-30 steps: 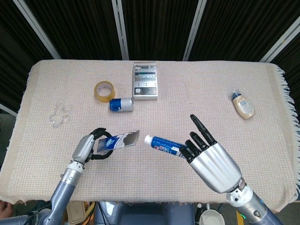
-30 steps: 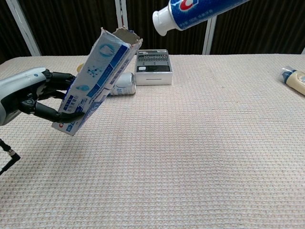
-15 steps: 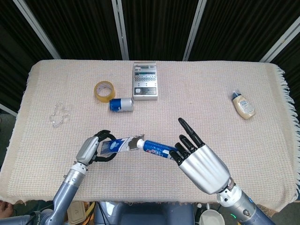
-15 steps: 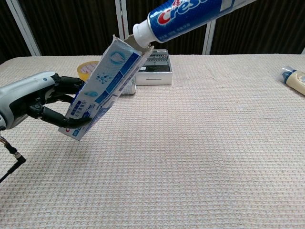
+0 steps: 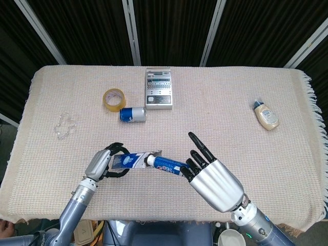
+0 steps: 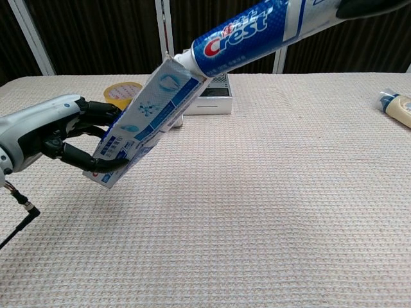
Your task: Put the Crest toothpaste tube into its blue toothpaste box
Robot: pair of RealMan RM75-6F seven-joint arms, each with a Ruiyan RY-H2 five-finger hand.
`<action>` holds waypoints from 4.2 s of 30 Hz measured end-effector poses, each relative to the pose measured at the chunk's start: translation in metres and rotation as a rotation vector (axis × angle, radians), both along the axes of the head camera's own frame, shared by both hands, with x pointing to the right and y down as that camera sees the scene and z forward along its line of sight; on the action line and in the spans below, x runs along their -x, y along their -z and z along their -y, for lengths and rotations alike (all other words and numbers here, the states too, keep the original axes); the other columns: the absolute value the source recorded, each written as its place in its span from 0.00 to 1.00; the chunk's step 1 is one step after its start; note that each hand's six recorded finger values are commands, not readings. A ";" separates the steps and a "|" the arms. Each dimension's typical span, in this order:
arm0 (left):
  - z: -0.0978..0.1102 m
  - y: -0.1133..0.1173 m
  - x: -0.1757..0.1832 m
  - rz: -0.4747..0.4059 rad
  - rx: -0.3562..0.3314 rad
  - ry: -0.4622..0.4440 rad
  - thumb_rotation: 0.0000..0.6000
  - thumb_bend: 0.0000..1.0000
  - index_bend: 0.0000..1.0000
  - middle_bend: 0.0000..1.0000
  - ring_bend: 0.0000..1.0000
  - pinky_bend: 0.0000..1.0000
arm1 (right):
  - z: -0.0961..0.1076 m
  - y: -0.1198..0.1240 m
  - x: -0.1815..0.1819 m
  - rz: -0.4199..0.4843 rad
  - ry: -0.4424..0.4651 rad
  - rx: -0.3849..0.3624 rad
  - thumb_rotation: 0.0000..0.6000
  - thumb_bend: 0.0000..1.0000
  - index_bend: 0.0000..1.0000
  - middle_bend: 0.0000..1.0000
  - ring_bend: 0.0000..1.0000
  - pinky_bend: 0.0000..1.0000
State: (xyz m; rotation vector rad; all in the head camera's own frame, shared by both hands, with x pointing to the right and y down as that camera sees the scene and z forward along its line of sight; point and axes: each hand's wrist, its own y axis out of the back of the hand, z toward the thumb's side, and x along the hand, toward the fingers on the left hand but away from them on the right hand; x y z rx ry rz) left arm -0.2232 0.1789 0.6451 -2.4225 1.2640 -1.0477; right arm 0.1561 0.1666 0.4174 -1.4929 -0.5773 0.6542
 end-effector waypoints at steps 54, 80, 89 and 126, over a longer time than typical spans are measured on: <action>0.004 0.027 -0.021 -0.191 -0.037 0.073 1.00 0.31 0.43 0.40 0.18 0.21 | -0.013 -0.044 0.042 -0.004 0.084 0.046 1.00 0.36 0.54 0.58 0.41 0.00; 0.006 0.042 -0.013 -0.292 -0.070 0.115 1.00 0.31 0.44 0.41 0.18 0.21 | -0.003 -0.035 0.033 -0.010 0.021 -0.003 1.00 0.36 0.36 0.33 0.28 0.00; 0.008 0.052 -0.006 -0.329 -0.088 0.140 1.00 0.31 0.44 0.42 0.18 0.21 | 0.028 -0.029 -0.011 -0.064 -0.162 -0.094 1.00 0.36 0.20 0.15 0.17 0.00; 0.007 0.114 0.023 -1.128 0.262 0.156 1.00 0.31 0.47 0.44 0.20 0.21 | 0.027 -0.108 -0.120 -0.162 -0.459 -0.090 1.00 0.24 0.17 0.13 0.14 0.00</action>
